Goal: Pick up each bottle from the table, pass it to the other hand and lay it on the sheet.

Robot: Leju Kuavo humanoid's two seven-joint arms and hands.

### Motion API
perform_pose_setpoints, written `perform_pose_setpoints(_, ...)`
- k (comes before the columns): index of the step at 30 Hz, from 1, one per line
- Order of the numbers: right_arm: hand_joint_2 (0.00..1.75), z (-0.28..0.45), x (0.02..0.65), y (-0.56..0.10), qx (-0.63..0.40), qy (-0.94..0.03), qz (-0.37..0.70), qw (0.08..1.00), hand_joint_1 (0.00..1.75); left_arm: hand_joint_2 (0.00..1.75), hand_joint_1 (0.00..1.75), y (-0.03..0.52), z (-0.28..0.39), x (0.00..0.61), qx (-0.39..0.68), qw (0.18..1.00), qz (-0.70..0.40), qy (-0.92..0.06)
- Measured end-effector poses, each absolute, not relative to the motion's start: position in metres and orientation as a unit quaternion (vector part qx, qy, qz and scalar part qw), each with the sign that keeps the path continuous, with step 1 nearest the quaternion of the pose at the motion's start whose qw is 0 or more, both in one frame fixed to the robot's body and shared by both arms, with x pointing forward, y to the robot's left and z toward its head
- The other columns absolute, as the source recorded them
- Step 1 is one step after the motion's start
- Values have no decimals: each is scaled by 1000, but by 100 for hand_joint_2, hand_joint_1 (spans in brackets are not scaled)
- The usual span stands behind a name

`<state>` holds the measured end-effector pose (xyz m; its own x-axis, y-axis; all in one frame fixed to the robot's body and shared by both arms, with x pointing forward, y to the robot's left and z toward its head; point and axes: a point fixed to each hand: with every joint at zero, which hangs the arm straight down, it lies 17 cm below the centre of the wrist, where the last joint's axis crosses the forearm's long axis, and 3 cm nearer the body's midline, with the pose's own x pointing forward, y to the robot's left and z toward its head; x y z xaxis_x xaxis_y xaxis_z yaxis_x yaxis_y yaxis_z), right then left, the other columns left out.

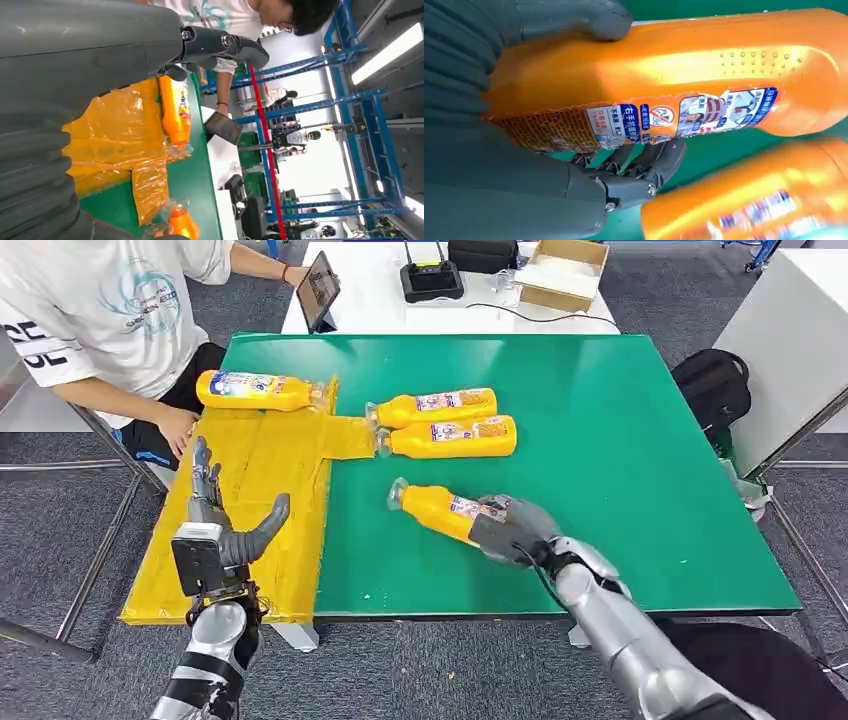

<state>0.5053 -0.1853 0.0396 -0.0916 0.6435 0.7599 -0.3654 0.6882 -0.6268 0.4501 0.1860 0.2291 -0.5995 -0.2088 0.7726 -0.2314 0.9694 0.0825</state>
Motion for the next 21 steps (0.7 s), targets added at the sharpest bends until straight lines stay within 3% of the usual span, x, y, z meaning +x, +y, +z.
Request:
perform_pose_setpoints(9,175,217,474,-207,-233,-851,85,464,175,175,0,175,228,448,83,441,28,-893)
perform_pose_setpoints(15,175,271,442,-232,-270,-885,-14,379,175,175,0,155,224,448,3,457,37,-889)
perform_pose_setpoints(21,175,278,431,-239,-277,-887,-37,367,175,175,0,136,221,446,-49,467,37,-882)
